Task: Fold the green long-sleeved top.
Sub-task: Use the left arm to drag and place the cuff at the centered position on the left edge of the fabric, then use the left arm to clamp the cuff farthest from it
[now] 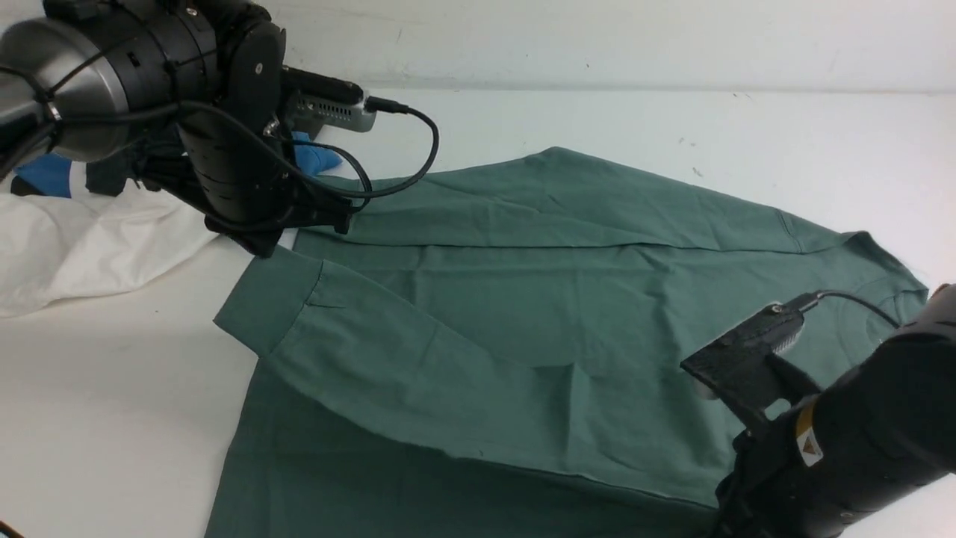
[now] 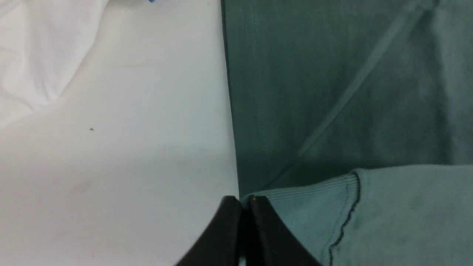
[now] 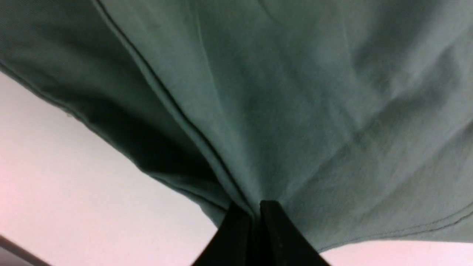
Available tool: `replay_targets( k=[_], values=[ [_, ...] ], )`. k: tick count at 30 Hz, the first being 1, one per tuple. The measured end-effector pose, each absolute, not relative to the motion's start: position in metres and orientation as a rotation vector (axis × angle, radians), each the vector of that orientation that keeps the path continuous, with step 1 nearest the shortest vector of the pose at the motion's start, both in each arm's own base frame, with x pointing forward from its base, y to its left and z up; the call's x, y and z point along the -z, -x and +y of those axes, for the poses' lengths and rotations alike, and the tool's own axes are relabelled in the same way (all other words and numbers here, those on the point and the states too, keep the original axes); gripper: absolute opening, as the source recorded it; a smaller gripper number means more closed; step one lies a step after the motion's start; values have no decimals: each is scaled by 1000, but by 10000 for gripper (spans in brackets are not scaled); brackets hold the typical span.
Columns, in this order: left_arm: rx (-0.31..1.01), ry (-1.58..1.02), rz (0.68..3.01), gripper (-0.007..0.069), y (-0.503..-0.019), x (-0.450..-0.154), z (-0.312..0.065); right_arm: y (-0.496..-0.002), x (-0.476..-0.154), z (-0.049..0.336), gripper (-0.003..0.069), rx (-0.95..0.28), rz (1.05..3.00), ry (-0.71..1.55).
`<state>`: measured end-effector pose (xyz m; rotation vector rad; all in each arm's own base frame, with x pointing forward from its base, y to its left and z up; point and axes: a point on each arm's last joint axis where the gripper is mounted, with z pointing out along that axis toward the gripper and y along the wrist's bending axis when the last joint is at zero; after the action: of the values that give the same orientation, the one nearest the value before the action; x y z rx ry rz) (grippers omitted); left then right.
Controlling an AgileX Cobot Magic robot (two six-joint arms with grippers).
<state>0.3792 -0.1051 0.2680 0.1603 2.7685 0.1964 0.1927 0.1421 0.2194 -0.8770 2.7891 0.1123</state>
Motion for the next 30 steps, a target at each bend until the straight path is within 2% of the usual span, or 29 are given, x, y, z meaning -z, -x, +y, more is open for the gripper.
replay_targets(
  k=[5, 10, 15, 19, 22, 24, 28, 30],
  values=[
    [-228, -167, 2794, -1, -389, -247, -103, -190, -216, 141, 22, -112, 2862, 816],
    [-213, -157, 2782, -1, -398, -235, -102, -189, -216, 142, 78, -128, 2880, 793],
    [-207, -159, 2807, -1, -403, -220, -105, -186, -216, 142, 193, -136, 2919, 764],
    [-235, -173, 2833, 15, -406, -206, -105, -185, -215, 141, 328, -137, 2942, 756],
    [-238, -180, 2827, 45, -407, -204, -105, -185, -215, 141, 377, -137, 2943, 754],
    [-234, -190, 2798, 97, -410, -204, -106, -185, -215, 141, 414, -137, 2942, 753],
    [-275, -200, 2752, 218, -414, -209, -104, -186, -216, 143, 431, -147, 2920, 750],
    [-271, -171, 2737, 249, -417, -214, -104, -187, -216, 143, 433, -152, 2911, 747]
  ],
)
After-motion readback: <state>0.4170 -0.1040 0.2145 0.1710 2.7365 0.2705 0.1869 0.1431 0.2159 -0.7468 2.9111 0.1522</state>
